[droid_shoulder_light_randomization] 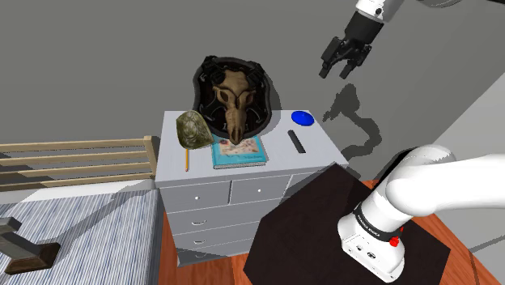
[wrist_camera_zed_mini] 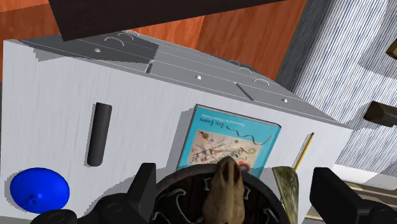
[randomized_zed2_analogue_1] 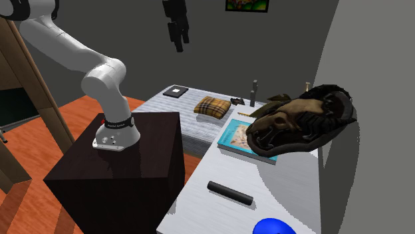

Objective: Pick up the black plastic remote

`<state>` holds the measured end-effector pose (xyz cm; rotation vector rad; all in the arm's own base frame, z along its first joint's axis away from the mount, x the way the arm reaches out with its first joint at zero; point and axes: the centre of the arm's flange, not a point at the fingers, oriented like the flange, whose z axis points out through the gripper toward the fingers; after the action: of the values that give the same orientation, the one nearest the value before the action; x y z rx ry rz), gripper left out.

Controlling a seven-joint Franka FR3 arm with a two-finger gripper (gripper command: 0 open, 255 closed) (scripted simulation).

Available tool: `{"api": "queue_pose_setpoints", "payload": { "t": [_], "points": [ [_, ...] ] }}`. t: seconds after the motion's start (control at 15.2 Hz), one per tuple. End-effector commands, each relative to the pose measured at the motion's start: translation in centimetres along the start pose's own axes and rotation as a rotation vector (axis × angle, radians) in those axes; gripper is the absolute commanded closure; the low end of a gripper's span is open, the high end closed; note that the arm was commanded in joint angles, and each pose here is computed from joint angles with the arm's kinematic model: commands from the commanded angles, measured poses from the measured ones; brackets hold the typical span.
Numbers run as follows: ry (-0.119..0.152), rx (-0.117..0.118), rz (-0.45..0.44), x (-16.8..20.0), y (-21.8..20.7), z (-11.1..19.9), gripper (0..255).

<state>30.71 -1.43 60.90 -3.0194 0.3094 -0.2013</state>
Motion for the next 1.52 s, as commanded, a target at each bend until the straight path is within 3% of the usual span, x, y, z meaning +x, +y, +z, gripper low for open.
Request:
{"api": "queue_pose_setpoints", "payload": {
  "t": [0.0,1.45],
  "points": [
    [0.0,0.0,0.0,0.0,0.0,0.0,0],
    [-0.05,-0.025,0.168,10.3,13.2,23.9,0]
  ]
}}
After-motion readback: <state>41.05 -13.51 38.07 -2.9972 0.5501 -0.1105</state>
